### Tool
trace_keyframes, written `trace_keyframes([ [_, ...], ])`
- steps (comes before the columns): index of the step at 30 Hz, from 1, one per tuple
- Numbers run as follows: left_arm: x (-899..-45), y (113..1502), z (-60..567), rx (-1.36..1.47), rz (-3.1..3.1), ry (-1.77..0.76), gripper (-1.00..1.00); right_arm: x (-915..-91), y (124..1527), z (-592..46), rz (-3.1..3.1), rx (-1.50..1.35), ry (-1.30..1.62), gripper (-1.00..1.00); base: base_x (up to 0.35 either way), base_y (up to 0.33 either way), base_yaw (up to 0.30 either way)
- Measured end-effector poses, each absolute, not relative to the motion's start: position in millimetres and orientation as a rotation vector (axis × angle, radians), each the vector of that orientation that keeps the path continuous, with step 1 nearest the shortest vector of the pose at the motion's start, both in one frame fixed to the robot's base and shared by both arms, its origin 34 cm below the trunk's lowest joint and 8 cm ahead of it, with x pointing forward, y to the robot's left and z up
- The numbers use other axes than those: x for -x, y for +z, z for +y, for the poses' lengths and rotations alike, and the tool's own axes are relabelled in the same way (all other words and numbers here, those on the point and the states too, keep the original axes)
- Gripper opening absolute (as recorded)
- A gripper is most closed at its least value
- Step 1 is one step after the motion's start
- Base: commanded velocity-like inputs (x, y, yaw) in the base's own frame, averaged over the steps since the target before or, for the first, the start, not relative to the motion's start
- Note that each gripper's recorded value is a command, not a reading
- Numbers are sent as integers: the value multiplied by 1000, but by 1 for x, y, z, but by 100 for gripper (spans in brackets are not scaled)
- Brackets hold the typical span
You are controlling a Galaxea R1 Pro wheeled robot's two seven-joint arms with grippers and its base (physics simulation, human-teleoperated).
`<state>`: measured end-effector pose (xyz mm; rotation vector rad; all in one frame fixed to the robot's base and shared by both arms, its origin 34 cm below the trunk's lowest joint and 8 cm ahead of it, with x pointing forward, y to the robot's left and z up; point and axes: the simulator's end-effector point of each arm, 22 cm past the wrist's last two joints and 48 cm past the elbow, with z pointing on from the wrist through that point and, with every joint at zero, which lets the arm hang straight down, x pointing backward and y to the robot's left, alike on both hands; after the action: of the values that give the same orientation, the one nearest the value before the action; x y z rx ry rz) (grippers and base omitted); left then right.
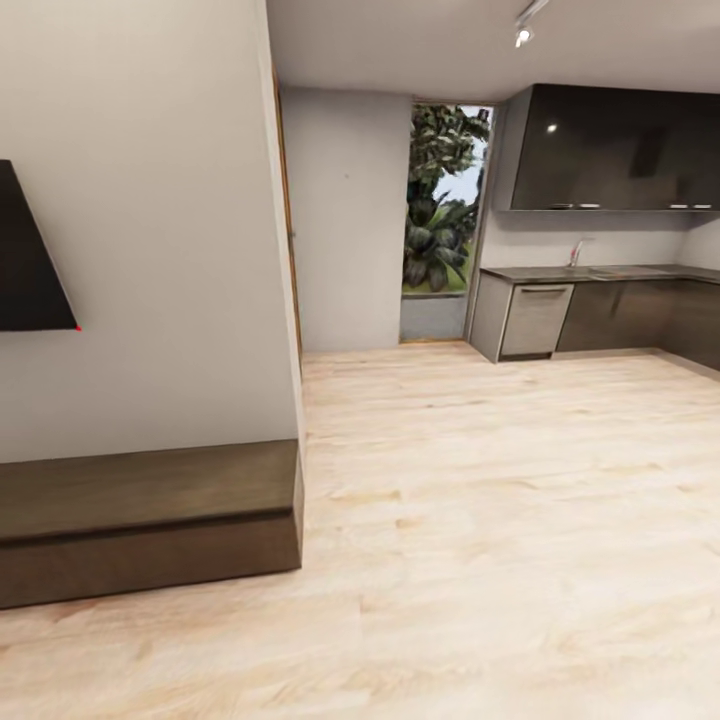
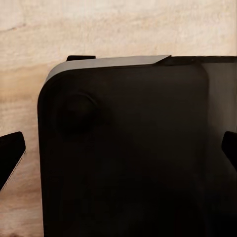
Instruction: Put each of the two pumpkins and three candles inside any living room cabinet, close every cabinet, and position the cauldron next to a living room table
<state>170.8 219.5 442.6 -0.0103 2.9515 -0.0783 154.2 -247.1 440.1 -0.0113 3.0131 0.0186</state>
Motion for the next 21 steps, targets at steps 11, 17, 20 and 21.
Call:
trace_keyframes([
  [11, -171, 443, 217, 9, 2952, -83, 100, -157, 440, -246, 3001, 7, 23, 100, 344, 0, 0],
  [17, -171, 443, 217, 8, 2951, -83, 100, -157, 440, -246, 3001, 5, 22, 100, 343, 34, 0],
  [20, -171, 443, 217, 8, 2951, -83, 100, -156, 440, -247, 3006, 7, 15, 100, 315, 6, 0],
  [21, -171, 443, 217, 7, 2952, -83, 100, -156, 440, -247, 3006, 7, 14, 100, 250, 2, 0],
])
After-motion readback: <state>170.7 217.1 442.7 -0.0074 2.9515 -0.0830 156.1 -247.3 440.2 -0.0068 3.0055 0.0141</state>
